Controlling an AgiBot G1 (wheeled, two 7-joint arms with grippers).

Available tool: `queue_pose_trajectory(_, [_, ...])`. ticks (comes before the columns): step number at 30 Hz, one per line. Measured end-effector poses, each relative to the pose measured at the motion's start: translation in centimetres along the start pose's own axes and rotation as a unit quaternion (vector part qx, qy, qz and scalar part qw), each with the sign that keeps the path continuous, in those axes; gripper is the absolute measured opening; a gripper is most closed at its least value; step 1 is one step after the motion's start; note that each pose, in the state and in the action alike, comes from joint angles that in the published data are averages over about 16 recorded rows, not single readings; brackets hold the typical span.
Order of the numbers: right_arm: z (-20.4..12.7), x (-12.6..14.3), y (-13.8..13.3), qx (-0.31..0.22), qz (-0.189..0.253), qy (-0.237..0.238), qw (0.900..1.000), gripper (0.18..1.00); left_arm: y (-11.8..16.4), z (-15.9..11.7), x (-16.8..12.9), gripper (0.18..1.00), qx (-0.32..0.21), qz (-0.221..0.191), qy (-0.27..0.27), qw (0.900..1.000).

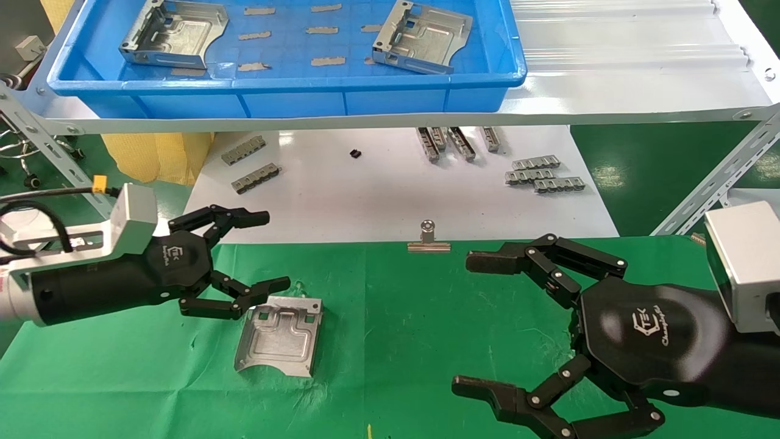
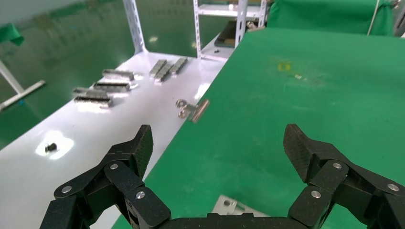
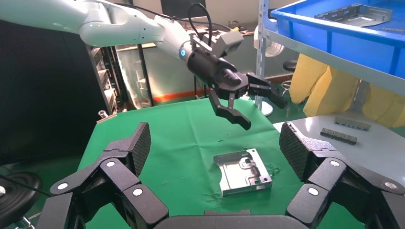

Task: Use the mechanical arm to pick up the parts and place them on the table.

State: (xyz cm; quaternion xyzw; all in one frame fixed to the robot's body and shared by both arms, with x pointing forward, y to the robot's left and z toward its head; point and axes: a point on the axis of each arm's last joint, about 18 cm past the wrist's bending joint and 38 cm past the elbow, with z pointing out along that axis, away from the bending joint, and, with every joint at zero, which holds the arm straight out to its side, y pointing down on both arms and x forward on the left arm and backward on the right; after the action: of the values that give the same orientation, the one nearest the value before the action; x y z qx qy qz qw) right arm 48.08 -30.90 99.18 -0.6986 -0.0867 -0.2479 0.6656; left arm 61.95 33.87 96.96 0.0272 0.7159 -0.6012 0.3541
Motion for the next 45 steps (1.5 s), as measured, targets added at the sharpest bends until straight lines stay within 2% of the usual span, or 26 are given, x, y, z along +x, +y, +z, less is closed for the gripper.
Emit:
queue_pose_trajectory(24, [0.0,0.0,0.0,0.000,0.000,0.000,1.000,1.000,-5.0,-2.0,4.7,1.001,0.061,-0.018,0.046,0.9969])
queue_pose_trajectory(45, [0.0,0.0,0.0,0.000,0.000,0.000,1.000,1.000,-9.3,-3.4,10.5,1.001,0.077,-0.031,0.111,0.9903])
